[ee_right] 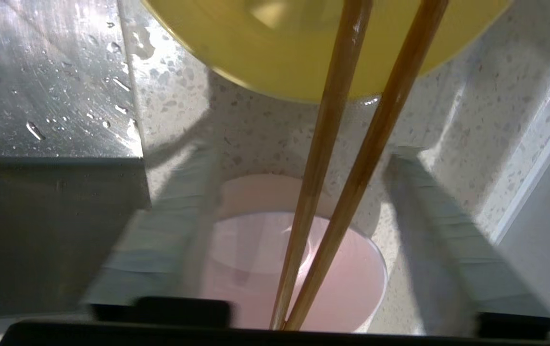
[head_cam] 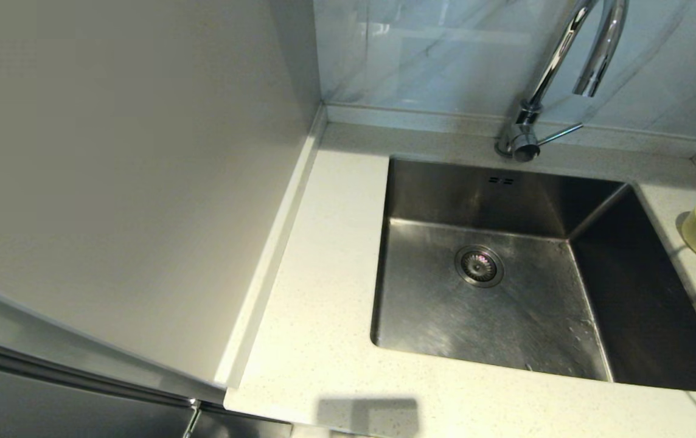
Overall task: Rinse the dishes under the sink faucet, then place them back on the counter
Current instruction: Put the chopsticks into the sink
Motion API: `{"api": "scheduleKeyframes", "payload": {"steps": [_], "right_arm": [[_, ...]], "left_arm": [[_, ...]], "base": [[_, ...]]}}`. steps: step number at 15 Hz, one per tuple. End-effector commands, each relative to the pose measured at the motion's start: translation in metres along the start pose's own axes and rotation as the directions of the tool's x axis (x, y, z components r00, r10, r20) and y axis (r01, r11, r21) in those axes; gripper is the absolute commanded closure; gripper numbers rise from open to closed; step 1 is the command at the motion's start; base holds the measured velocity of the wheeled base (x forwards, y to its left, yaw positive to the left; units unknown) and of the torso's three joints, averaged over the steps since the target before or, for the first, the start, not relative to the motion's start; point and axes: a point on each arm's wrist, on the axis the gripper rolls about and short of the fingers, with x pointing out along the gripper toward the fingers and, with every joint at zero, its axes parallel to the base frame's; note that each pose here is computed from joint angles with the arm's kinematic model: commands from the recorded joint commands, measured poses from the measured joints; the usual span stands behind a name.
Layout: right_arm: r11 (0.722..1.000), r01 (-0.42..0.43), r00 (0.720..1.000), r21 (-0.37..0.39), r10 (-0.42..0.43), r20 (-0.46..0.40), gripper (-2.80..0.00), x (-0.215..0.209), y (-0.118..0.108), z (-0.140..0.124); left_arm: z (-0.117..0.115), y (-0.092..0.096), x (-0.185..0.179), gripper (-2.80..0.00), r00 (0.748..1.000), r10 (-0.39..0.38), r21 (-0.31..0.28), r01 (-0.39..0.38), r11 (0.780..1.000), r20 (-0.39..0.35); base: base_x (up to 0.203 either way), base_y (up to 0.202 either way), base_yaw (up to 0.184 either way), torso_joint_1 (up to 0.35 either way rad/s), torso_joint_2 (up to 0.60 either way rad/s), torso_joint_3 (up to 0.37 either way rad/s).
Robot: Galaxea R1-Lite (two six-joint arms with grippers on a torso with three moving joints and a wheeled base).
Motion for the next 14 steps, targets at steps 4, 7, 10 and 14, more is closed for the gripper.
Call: {"api": "scheduleKeyframes", "payload": {"steps": [4, 7, 10, 14], "right_arm": [[1.000, -0.008, 1.000, -0.009, 0.007, -0.001, 0.00, 0.0009, 0.0025, 0.0014], [1.000, -0.007, 1.000, -0.008, 0.007, -0.002, 0.00, 0.0008, 0.0020, 0.0012], [1.000, -0.006, 1.000, -0.008, 0.006, -0.001, 0.00, 0.0003, 0.0021, 0.0012], [1.000, 0.000, 1.000, -0.010, 0.000, 0.012, 0.00, -0.0057, 0.0032, 0.0016]], "left_arm": [[0.0000, 0.0000, -0.0002, 0.00, 1.000, 0.001, -0.001, -0.001, 1.000, 0.003], [0.0000, 0.0000, -0.0002, 0.00, 1.000, 0.001, -0.001, -0.001, 1.000, 0.003], [0.0000, 0.0000, -0.0002, 0.00, 1.000, 0.001, -0.001, -0.001, 1.000, 0.003], [0.0000, 0.0000, -0.0002, 0.00, 1.000, 0.001, -0.001, -0.001, 1.000, 0.003]], "base": [[0.000, 0.000, 0.000, 0.000, 0.00, 0.000], [0.000, 0.000, 0.000, 0.000, 0.00, 0.000], [0.000, 0.000, 0.000, 0.000, 0.00, 0.000], [0.000, 0.000, 0.000, 0.000, 0.00, 0.000]]}}
